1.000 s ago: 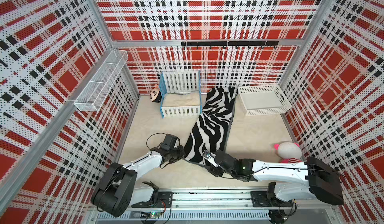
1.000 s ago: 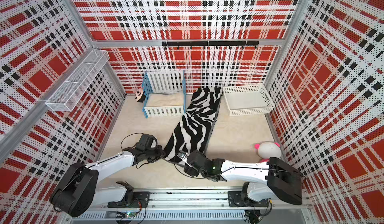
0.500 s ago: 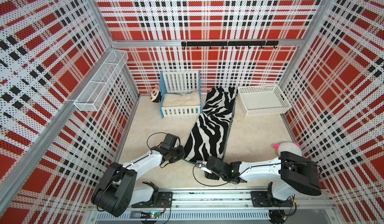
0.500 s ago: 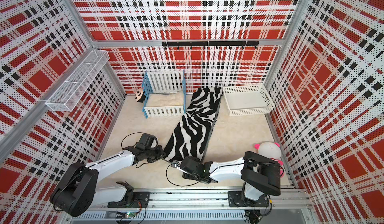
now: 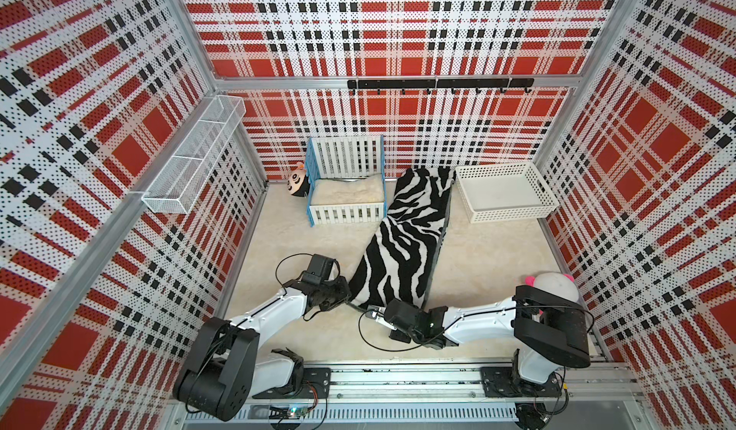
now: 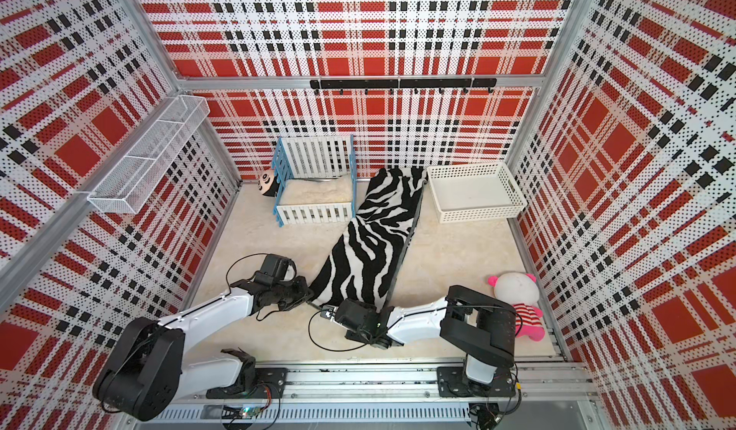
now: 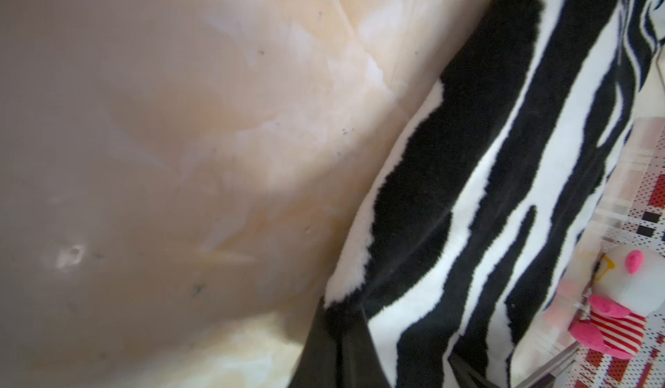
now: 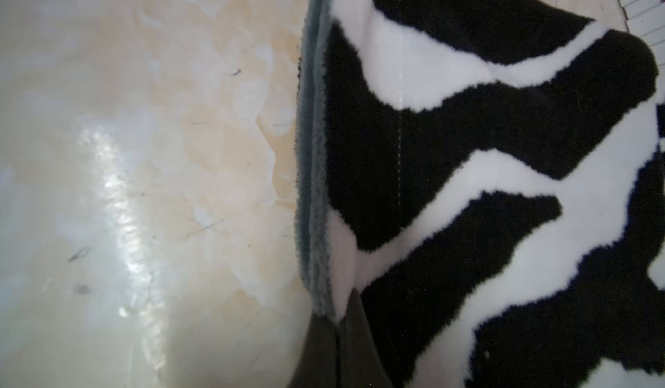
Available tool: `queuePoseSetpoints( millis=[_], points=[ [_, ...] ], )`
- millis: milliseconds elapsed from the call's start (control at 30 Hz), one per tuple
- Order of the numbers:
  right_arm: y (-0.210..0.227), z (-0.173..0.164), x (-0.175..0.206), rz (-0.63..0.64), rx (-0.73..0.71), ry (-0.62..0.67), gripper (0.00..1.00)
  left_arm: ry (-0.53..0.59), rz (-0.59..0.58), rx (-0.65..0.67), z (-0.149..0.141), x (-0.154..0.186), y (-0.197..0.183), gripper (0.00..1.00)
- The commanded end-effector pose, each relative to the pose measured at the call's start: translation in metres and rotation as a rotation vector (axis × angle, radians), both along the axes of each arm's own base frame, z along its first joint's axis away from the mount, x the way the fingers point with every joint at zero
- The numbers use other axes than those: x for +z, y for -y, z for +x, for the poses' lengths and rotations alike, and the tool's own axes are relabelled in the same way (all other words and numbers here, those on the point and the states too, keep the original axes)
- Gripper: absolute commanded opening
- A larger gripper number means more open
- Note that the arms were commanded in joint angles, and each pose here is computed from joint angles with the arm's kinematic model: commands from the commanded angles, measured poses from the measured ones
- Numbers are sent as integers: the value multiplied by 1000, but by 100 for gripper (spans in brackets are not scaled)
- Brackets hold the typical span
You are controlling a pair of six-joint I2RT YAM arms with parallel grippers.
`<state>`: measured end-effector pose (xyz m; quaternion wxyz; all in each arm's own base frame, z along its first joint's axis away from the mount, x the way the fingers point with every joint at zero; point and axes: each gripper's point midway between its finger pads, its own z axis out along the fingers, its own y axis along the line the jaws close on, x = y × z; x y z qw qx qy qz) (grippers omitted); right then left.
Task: Roll up the pillowcase
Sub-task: Roll the pillowcase at the center of the board.
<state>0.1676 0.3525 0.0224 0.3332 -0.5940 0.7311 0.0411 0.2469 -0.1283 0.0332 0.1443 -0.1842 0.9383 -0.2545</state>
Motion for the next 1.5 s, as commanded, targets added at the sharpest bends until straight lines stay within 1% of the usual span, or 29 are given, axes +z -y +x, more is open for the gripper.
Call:
queuePoseSetpoints(
  millis=[0,67,167,233,300,367,467,533,600,700,800,900,1000,1100,1200,1267,1333,1400,1467],
  points=[
    [-1,-30,5,6,54,-160,0,54,-14,54,18,25,-14,0],
    [-15,-42,24,74,93,-231,0,74,-31,92,26,38,-22,0],
    [-32,-56,45,143,135,-341,0,105,-69,132,37,56,-25,0],
    [-37,-54,52,175,125,-416,0,115,-88,132,43,64,-22,0],
    [-39,-50,56,195,115,-483,0,114,-103,133,47,69,-19,13],
    [-39,-44,59,220,95,-546,0,127,-112,152,52,77,-20,32],
    [-37,-37,61,249,79,-577,0,171,-122,180,61,94,-23,44],
    [-35,-32,62,275,64,-611,0,199,-133,201,64,105,-26,46],
    [-32,-25,63,318,42,-655,0,223,-137,211,66,114,-27,46],
    [-28,-11,60,351,2,-684,0,242,-123,225,66,120,-31,46],
    [-24,9,56,398,-59,-742,0,271,-115,227,63,127,-30,42],
    [-19,28,53,439,-113,-785,0,274,-96,202,54,123,-22,35],
    [-17,43,52,480,-147,-805,0,252,-71,149,38,111,1,33],
    [-16,52,45,477,-169,-829,0,229,-47,88,21,98,25,30],
    [-15,56,39,471,-181,-833,0,186,-46,59,0,83,44,26],
    [-14,58,38,478,-189,-831,0,160,-65,41,-16,74,57,25],
    [-15,59,38,481,-190,-832,0,139,-95,29,-32,68,70,21],
    [-14,62,35,480,-199,-833,0,119,-130,6,-49,63,84,21],
    [-13,63,35,482,-202,-835,0,85,-137,-2,-63,53,89,21]
  ],
)
